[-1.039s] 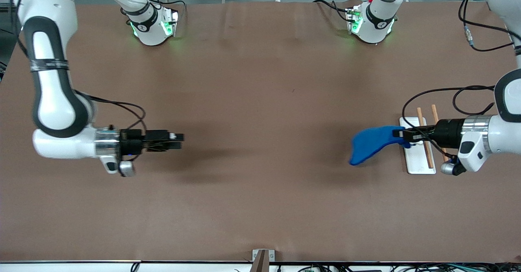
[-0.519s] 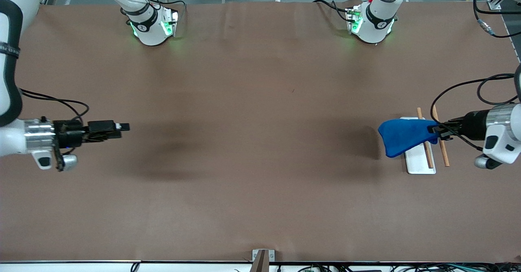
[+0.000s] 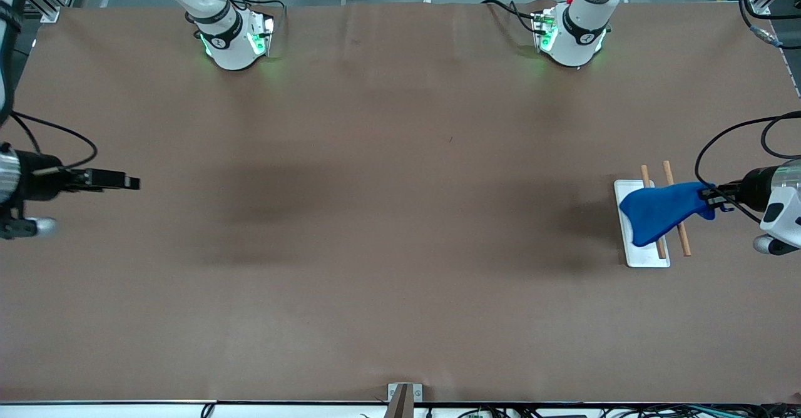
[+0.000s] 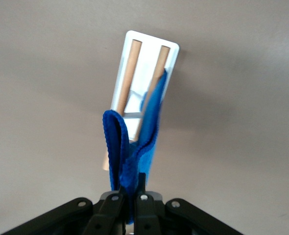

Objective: Right arm passes towel to left arm to hang

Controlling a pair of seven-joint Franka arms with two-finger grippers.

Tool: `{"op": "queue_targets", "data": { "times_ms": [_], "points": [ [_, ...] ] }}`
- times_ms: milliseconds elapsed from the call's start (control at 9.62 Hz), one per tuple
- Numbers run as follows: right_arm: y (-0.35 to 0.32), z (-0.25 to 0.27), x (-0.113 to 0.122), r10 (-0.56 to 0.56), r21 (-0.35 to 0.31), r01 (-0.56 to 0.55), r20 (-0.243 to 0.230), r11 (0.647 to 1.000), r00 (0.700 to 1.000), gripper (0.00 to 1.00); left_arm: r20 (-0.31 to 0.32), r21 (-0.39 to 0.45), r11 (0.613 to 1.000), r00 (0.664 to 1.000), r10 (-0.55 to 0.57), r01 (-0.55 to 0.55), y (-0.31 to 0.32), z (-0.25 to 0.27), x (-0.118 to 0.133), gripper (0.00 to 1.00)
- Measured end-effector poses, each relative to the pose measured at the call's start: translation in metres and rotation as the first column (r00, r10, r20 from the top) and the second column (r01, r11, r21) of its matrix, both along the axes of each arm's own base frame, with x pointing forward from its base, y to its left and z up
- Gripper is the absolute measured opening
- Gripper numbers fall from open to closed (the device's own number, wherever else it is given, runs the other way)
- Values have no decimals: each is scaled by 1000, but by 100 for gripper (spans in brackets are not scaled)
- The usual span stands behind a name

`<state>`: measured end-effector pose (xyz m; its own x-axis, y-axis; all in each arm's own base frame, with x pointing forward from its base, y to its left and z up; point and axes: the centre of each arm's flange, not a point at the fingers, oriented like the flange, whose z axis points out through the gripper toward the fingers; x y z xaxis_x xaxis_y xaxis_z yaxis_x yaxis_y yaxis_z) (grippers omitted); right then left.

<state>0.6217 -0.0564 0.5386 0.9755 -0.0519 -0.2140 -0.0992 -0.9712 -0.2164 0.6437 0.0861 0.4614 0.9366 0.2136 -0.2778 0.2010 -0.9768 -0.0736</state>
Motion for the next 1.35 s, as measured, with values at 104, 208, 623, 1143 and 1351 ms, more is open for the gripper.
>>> {"op": "queue_targets", "data": {
  "times_ms": [104, 208, 623, 1143, 1351],
  "points": [
    [-11, 18, -7, -14, -52, 15, 29, 999, 999, 100, -5, 8, 999, 999, -44, 44, 18, 0, -2, 4],
    [-21, 34, -14, -24, -76, 28, 53, 997, 998, 100, -11, 20, 997, 997, -75, 76, 36, 1, -5, 4],
    [-34, 73, -45, -111, -144, 119, 59, 983, 992, 100, 13, 53, 991, 993, -121, 120, 62, -10, 0, 4],
    [-40, 112, -60, -132, -241, 167, 156, 956, 979, 100, 49, 59, 986, 986, -157, 154, 96, -45, 11, 4],
    [-45, 128, -66, -142, -239, 189, 203, 952, 969, 100, 50, 50, 985, 984, -168, 166, 113, -58, 11, 10]
  ]
}}
